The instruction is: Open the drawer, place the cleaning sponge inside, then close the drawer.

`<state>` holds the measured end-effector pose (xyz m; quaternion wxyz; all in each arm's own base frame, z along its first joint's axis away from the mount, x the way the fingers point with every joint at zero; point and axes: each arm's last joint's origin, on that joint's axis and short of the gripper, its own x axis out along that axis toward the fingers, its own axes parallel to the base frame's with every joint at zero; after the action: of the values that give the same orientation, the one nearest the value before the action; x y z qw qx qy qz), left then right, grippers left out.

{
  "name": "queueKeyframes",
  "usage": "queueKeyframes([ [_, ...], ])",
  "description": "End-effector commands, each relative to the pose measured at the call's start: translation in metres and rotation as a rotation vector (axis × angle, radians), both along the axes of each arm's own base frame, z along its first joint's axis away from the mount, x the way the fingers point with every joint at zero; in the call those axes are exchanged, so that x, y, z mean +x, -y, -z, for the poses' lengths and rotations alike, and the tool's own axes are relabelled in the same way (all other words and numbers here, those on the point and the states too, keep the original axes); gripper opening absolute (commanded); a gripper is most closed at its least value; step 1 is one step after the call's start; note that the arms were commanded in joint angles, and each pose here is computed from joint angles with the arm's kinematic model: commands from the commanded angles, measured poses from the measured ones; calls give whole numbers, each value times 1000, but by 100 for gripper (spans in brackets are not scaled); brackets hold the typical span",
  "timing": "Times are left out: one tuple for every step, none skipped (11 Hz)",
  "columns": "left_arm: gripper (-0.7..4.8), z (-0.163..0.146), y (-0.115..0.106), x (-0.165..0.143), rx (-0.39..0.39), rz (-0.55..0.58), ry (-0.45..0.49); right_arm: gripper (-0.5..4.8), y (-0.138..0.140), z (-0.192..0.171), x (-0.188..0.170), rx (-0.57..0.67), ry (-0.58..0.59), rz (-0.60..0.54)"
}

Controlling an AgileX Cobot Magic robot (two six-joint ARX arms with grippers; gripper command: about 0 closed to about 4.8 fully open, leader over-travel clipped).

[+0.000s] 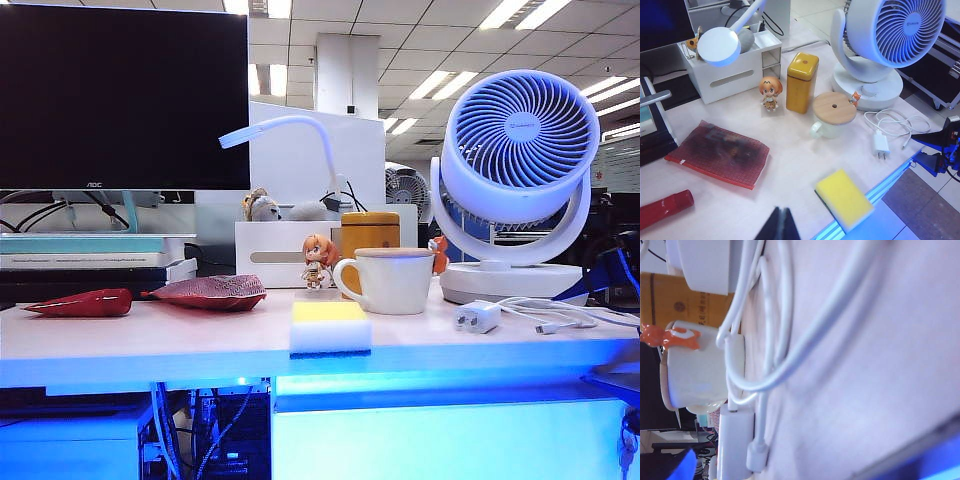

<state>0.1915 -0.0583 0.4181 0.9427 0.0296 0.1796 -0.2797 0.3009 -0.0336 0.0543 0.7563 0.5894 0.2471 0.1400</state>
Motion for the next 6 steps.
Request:
queueKeyframes([
  [-6, -3, 0, -1, -4, 4, 22, 479, -2, -12, 1, -13, 107, -55],
  [-6, -3, 0, -1, -4, 4, 22, 479, -2, -12, 0, -16, 107, -56],
  [-6, -4, 0, -1, -3, 5, 23, 479, -2, -12, 0, -46, 127, -65],
  [-6, -3, 0, -1, -3, 4, 22, 479, -2, -12, 0, -65, 139, -73],
  [-6, -3, 0, -1, -1, 0, 23, 479, -2, -12, -1, -72, 148, -94],
  [-6, -3, 0, -1, 0, -2, 23, 479, -3, -12, -1, -69, 150, -116],
])
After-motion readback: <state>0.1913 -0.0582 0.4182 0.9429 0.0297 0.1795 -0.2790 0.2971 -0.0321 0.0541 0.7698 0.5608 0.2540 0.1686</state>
